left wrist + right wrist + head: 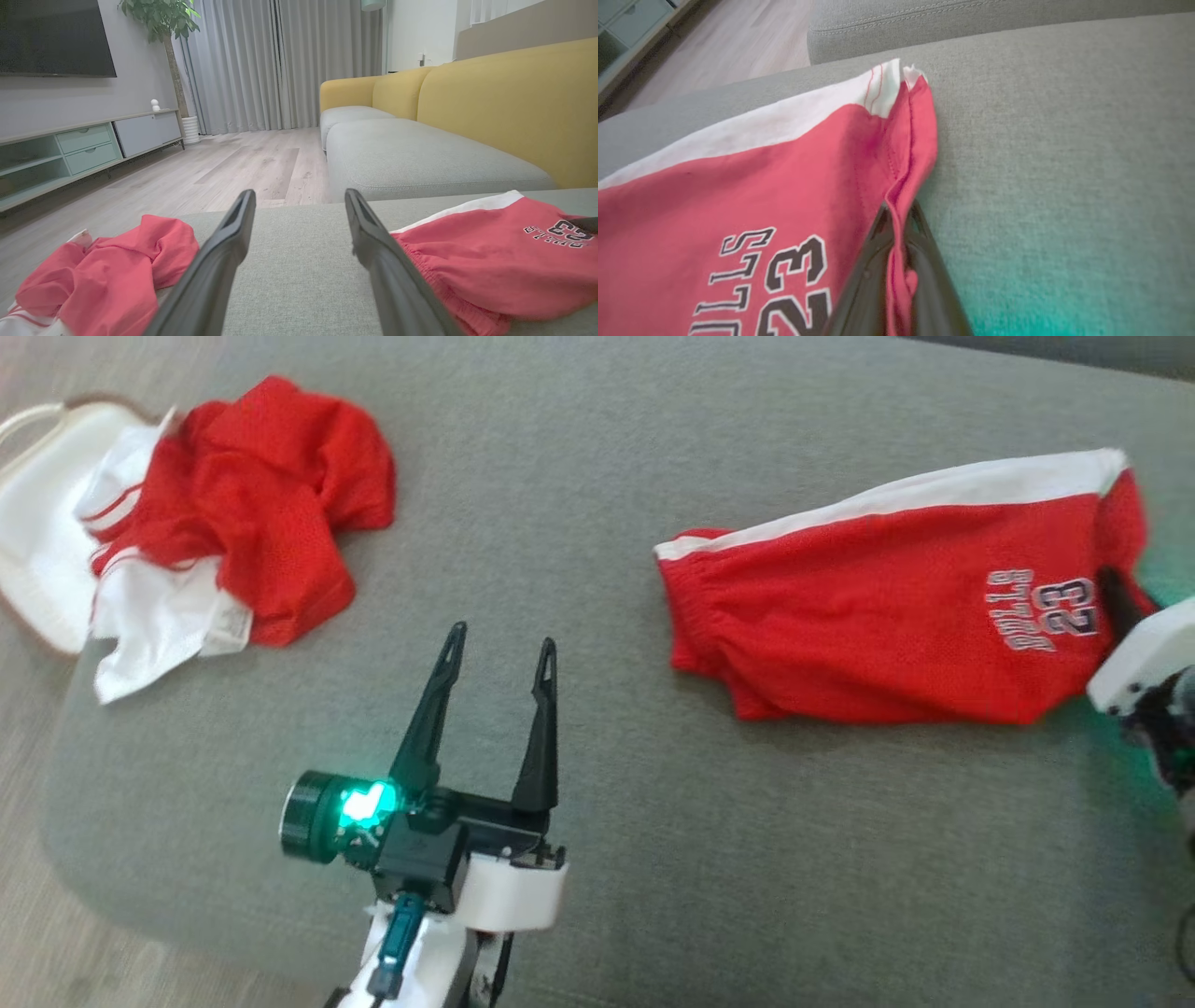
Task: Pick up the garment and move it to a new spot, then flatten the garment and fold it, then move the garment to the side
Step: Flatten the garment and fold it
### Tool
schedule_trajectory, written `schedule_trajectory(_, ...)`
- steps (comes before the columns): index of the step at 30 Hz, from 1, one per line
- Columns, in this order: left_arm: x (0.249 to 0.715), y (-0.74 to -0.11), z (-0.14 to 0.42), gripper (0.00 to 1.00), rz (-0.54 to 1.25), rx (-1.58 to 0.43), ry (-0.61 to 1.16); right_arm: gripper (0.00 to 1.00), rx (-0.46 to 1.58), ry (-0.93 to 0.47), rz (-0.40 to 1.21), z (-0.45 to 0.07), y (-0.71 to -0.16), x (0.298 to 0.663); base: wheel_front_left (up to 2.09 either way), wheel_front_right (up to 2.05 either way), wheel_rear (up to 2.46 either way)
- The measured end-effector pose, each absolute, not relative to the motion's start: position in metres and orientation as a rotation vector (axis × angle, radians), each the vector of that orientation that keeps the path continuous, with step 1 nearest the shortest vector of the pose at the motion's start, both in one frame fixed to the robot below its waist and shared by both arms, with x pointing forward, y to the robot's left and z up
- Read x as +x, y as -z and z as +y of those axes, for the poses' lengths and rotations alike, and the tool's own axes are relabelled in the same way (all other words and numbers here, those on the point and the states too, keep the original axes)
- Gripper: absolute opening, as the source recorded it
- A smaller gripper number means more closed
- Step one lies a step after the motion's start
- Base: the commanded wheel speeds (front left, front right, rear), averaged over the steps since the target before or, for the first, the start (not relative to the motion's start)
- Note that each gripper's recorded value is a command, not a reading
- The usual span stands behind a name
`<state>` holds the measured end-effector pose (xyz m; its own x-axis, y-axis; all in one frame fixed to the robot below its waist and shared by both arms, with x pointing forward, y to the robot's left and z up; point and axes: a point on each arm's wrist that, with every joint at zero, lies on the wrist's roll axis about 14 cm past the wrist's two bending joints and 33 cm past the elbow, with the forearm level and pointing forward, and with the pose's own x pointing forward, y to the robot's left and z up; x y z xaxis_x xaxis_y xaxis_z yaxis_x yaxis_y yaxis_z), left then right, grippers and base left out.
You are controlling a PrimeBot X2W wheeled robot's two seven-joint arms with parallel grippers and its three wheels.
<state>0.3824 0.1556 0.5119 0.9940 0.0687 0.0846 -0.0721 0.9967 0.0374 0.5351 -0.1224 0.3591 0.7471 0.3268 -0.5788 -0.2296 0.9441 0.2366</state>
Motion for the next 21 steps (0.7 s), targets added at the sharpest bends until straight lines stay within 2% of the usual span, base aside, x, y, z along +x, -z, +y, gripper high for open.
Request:
schedule_trajectory(5, 0.381, -0.512, 0.147, 1.00, -0.089, 0.034, -0.033, 0.00, 0.185, -0.228, 0.631, -0.154, -0.372, 0.519, 0.00, 0.00, 0.00)
schedule_trajectory(14, 0.389, -0.514, 0.106, 1.00, -0.108, 0.011, 0.117, 0.00, 0.174, 0.035, 0.580, -0.280, -0.392, 0.472, 0.00, 0.00, 0.00)
schedule_trajectory(21, 0.388, -0.512, 0.088, 1.00, -0.102, 0.002, 0.187, 0.00, 0.200, 0.067, 0.469, -0.296, -0.421, 0.466, 0.00, 0.00, 0.00)
